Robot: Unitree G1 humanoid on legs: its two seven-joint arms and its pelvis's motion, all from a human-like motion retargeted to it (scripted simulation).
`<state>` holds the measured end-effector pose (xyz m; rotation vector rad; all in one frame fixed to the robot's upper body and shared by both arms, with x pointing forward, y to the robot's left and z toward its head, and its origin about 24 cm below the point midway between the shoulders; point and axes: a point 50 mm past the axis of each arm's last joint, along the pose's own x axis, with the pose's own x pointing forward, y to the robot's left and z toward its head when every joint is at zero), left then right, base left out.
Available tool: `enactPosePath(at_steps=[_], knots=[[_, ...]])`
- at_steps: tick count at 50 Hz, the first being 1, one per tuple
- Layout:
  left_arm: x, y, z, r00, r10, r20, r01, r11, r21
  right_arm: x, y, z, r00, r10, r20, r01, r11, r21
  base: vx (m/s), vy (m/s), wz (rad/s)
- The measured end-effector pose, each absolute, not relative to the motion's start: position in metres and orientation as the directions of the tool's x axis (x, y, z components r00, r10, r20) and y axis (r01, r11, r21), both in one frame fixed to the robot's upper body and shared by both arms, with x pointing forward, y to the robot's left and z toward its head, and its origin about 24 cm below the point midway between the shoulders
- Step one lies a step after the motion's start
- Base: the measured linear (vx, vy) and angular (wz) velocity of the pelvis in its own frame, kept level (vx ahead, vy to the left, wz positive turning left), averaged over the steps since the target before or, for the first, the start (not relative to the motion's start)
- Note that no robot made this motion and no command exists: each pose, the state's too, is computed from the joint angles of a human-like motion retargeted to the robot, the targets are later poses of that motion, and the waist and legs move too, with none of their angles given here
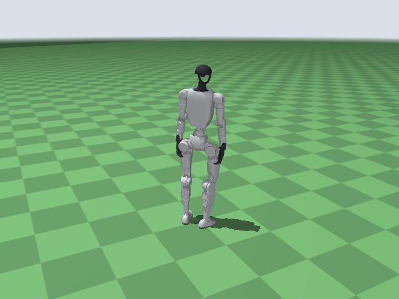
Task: In place motions
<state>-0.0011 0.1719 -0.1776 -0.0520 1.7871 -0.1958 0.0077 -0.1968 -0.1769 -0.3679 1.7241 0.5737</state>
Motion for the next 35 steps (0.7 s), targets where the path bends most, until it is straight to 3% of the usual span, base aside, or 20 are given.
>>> enactPosePath(at_steps=[28,31,35], knots=[[0.009,0.185,-0.174,-0.251,-0.125,-0.960,0.147,0.975,-0.166,0.005,-0.201,-0.177,-0.208,0.047,-0.977,-0.540,0.828,0.155,0.00,0.00,0.01],[0.037,0.193,-0.172,-0.194,-0.121,-0.974,0.134,0.980,-0.148,0.002,-0.204,-0.177,-0.186,0.048,-0.981,-0.541,0.829,0.143,0.01,-0.01,0.13],[0.099,0.196,-0.165,0.014,-0.100,-0.995,0.095,0.991,-0.098,-0.011,-0.222,-0.173,-0.192,0.028,-0.981,-0.560,0.818,0.133,-0.01,0.00,0.00]])
